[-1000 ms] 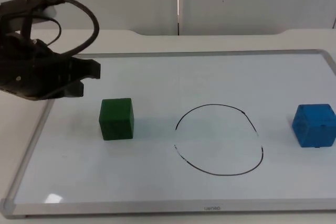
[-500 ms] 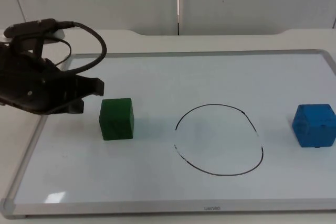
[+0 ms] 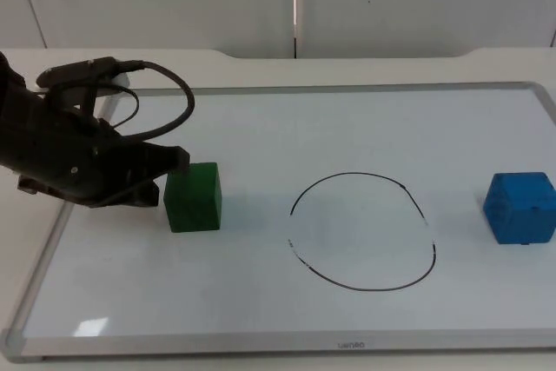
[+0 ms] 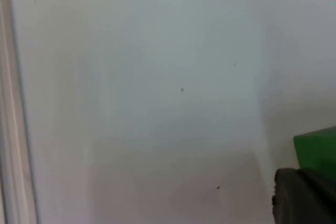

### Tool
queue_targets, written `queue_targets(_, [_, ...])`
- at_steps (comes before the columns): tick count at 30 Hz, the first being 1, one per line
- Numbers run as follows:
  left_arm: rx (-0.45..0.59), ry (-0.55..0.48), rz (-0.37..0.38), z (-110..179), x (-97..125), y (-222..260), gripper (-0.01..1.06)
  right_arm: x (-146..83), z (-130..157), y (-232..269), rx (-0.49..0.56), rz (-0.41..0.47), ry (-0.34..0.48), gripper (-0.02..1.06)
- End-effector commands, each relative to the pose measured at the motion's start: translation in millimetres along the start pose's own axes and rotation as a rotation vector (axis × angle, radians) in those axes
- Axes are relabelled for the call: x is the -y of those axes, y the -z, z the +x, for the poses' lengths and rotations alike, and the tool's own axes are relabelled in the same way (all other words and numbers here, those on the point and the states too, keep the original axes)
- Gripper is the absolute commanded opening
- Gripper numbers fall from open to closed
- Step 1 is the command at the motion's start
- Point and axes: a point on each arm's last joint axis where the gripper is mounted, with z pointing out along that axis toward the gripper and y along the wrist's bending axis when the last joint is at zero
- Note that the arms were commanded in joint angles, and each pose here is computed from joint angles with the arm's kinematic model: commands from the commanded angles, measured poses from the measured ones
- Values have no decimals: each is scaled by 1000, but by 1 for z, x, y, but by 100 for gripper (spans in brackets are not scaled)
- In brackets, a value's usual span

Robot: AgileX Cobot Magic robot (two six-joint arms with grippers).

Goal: Push the two cubes into the marked area.

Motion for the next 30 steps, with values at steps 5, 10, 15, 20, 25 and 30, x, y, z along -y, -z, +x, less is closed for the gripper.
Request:
queue_targets(5, [5, 14, 65, -2, 8, 0, 0, 0, 0, 0, 7, -5, -2, 105])
queue_targets(10, [-5, -3, 69, 2, 19, -3, 0, 0, 0, 0, 7, -5, -2, 105])
queue_targets(15, [-28, -46, 83, 7, 29, -10, 0, 0, 0, 0, 7, -5, -2, 105])
queue_targets(20, [-34, -49, 94, 7, 31, -14, 0, 0, 0, 0, 7, -3, -1, 105])
queue_targets(25, [-33, -49, 101, 7, 32, -14, 0, 0, 0, 0, 7, -3, -1, 105])
queue_targets(30, [-39, -64, 115, 9, 38, -14, 0, 0, 0, 0, 7, -3, -1, 105])
